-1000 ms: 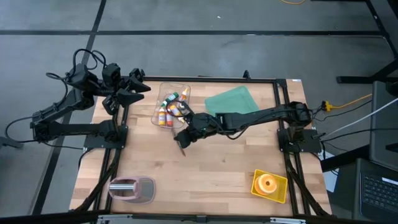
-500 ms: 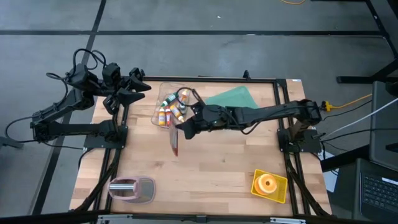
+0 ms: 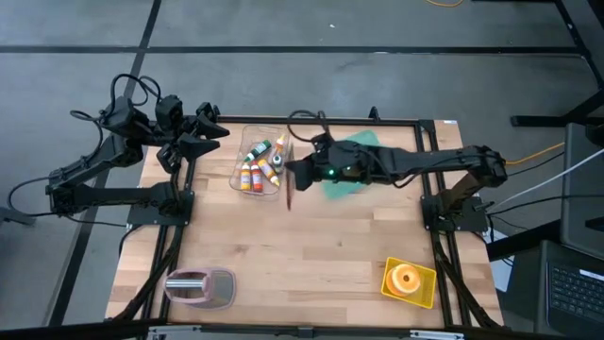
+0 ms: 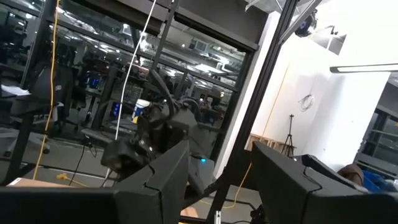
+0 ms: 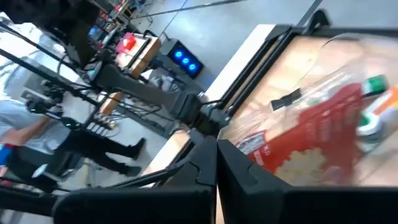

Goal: Pick & Place Food Item
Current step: Put the red popcorn bag into the blue bin

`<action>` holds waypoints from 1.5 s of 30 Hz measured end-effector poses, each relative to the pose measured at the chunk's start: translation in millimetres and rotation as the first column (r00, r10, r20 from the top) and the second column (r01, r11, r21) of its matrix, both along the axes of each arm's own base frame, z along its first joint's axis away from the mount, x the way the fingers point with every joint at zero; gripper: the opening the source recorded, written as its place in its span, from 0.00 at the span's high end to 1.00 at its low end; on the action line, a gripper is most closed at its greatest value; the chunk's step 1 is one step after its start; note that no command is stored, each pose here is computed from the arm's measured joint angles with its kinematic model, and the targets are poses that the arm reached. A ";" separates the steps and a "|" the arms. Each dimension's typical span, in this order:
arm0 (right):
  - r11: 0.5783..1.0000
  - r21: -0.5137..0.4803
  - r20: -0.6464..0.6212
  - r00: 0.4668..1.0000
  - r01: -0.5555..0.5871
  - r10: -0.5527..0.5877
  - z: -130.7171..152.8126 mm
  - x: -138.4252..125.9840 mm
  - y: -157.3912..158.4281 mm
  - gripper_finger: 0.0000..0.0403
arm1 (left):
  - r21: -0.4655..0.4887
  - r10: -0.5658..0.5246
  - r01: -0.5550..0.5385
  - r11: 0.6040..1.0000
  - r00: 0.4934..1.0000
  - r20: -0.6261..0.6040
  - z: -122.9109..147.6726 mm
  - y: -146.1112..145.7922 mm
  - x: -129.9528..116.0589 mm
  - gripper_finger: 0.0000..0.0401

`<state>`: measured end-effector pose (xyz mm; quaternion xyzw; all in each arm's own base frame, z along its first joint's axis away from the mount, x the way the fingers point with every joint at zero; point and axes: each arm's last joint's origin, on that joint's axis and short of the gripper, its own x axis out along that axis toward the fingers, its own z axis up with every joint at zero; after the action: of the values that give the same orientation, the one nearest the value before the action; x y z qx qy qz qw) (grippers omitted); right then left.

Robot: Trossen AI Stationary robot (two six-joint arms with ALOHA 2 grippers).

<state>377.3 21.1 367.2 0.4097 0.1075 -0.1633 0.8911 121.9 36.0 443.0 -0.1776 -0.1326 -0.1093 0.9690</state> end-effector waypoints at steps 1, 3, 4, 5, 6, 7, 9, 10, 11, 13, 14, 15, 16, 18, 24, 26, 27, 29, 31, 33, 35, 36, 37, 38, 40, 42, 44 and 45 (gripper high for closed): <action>1.000 -0.013 -0.007 1.000 0.007 -0.007 2.2 -2.9 -2.6 1.00 | 0.000 0.000 0.000 1.000 1.000 0.000 0.0 0.0 0.1 0.58; 0.999 -0.030 -0.012 0.999 0.035 -0.036 8.1 -10.1 -7.7 1.00 | -0.004 -0.001 0.001 1.000 1.000 -0.001 -0.1 0.0 0.1 0.58; 0.998 -0.040 -0.017 0.998 0.051 -0.052 10.9 -14.1 -10.3 1.00 | -0.004 -0.001 0.001 1.000 1.000 -0.002 -0.1 0.1 0.3 0.58; 0.997 -0.049 -0.020 0.998 0.065 -0.066 13.9 -17.9 -12.8 1.00 | -0.004 -0.001 0.001 1.000 1.000 -0.002 -0.1 0.1 0.2 0.58; 0.995 -0.056 -0.026 0.996 0.079 -0.080 16.3 -21.9 -15.1 1.00 | -0.005 -0.002 0.002 1.000 1.000 -0.002 -0.1 0.1 0.3 0.58; 0.994 -0.066 -0.039 0.995 0.089 -0.091 17.8 -25.6 -17.2 1.00 | -0.005 -0.001 0.001 1.000 1.000 -0.002 -0.1 0.1 0.3 0.58; 0.991 -0.075 -0.059 0.992 0.109 -0.113 20.2 -31.9 -21.5 1.00 | -0.004 -0.001 0.001 1.000 1.000 -0.002 -0.1 0.1 0.2 0.58; 0.990 -0.078 -0.072 0.990 0.118 -0.124 21.5 -35.8 -23.7 1.00 | -0.005 -0.002 0.002 1.000 1.000 -0.002 -0.1 0.1 0.3 0.58; 0.988 -0.083 -0.085 0.987 0.128 -0.135 22.5 -39.5 -25.7 1.00 | -0.005 -0.002 0.002 1.000 1.000 -0.002 -0.1 0.1 0.3 0.58; 0.986 -0.089 -0.108 0.983 0.142 -0.151 23.8 -45.2 -29.4 1.00 | -0.005 -0.002 0.002 1.000 1.000 -0.002 -0.1 0.1 0.3 0.58; 0.985 -0.092 -0.129 0.979 0.145 -0.156 22.8 -47.4 -31.1 1.00 | -0.004 -0.001 0.001 1.000 1.000 -0.002 -0.2 0.1 0.3 0.58; 0.984 -0.095 -0.145 0.976 0.148 -0.161 21.5 -48.3 -32.7 1.00 | -0.003 -0.001 0.001 1.000 1.000 -0.002 -0.2 0.1 0.4 0.58; 0.984 -0.096 -0.155 0.974 0.151 -0.165 20.6 -48.7 -34.1 1.00 | -0.002 -0.001 0.001 1.000 1.000 -0.002 -0.2 0.2 0.5 0.58; 0.982 -0.104 -0.191 0.966 0.154 -0.172 17.5 -50.4 -36.9 1.00 | -0.002 0.000 0.000 1.000 1.000 -0.004 -0.4 0.4 0.9 0.58; 0.978 -0.133 -0.292 0.937 0.161 -0.194 9.6 -56.3 -46.4 1.00 | -0.005 0.000 0.000 1.000 1.000 -0.011 -1.2 1.4 3.1 0.58; 0.976 -0.150 -0.313 0.929 0.158 -0.199 8.3 -57.6 -50.4 1.00 | -0.005 0.000 0.000 1.000 1.000 -0.013 -1.6 1.8 4.2 0.58; 0.975 -0.156 -0.321 0.926 0.157 -0.200 7.8 -58.1 -52.4 1.00 | -0.006 0.000 0.000 1.000 1.000 -0.016 -1.8 2.1 4.8 0.58; 0.975 -0.162 -0.333 0.921 0.154 -0.201 7.1 -58.9 -55.6 1.00 | -0.008 -0.001 0.001 1.000 1.000 -0.020 -2.4 2.7 6.5 0.58; 0.973 -0.175 -0.344 0.917 0.150 -0.203 6.5 -59.7 -58.4 1.00 | -0.009 -0.001 0.000 1.000 1.000 -0.024 -2.8 3.2 7.5 0.58; 0.971 -0.185 -0.350 0.913 0.152 -0.209 6.4 -60.3 -63.2 1.00 | -0.010 -0.001 0.001 1.000 1.000 -0.027 -3.2 3.6 8.6 0.58; 0.969 -0.193 -0.363 0.906 0.154 -0.216 5.7 -61.7 -68.4 1.00 | -0.012 -0.002 0.001 1.000 1.000 -0.029 -3.5 3.9 9.1 0.58; 0.968 -0.194 -0.373 0.901 0.157 -0.221 4.9 -62.7 -71.2 1.00 | -0.012 -0.002 0.001 1.000 1.000 -0.030 -3.5 3.9 9.2 0.58; 0.968 -0.197 -0.386 0.895 0.157 -0.224 3.9 -63.8 -73.8 1.00 | -0.012 -0.002 0.001 1.000 1.000 -0.029 -3.5 3.9 9.2 0.58; 0.968 -0.199 -0.399 0.890 0.152 -0.221 3.1 -64.8 -76.0 1.00 | -0.011 -0.002 0.002 1.000 1.000 -0.029 -3.4 3.8 9.1 0.58; 0.968 -0.201 -0.415 0.882 0.149 -0.222 2.0 -66.4 -79.5 1.00 | -0.011 -0.003 0.002 1.000 1.000 -0.029 -3.4 3.8 9.1 0.58; 0.968 -0.212 -0.436 0.873 0.138 -0.220 0.7 -68.0 -81.7 1.00 | -0.011 -0.003 0.002 1.000 1.000 -0.029 -3.4 3.8 9.1 0.58; 0.967 -0.217 -0.447 0.867 0.135 -0.221 -0.1 -68.8 -83.0 1.00 | -0.011 -0.002 0.002 1.000 1.000 -0.029 -3.4 3.8 9.0 0.58; 0.966 -0.220 -0.453 0.863 0.132 -0.221 -0.5 -69.3 -83.9 1.00 | -0.011 -0.003 0.003 1.000 1.000 -0.029 -3.4 3.8 9.1 0.58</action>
<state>308.0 -62.8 366.8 0.2823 0.2687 -0.3488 0.8523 130.9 39.8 439.6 -0.1846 -0.1190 -0.1075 0.9696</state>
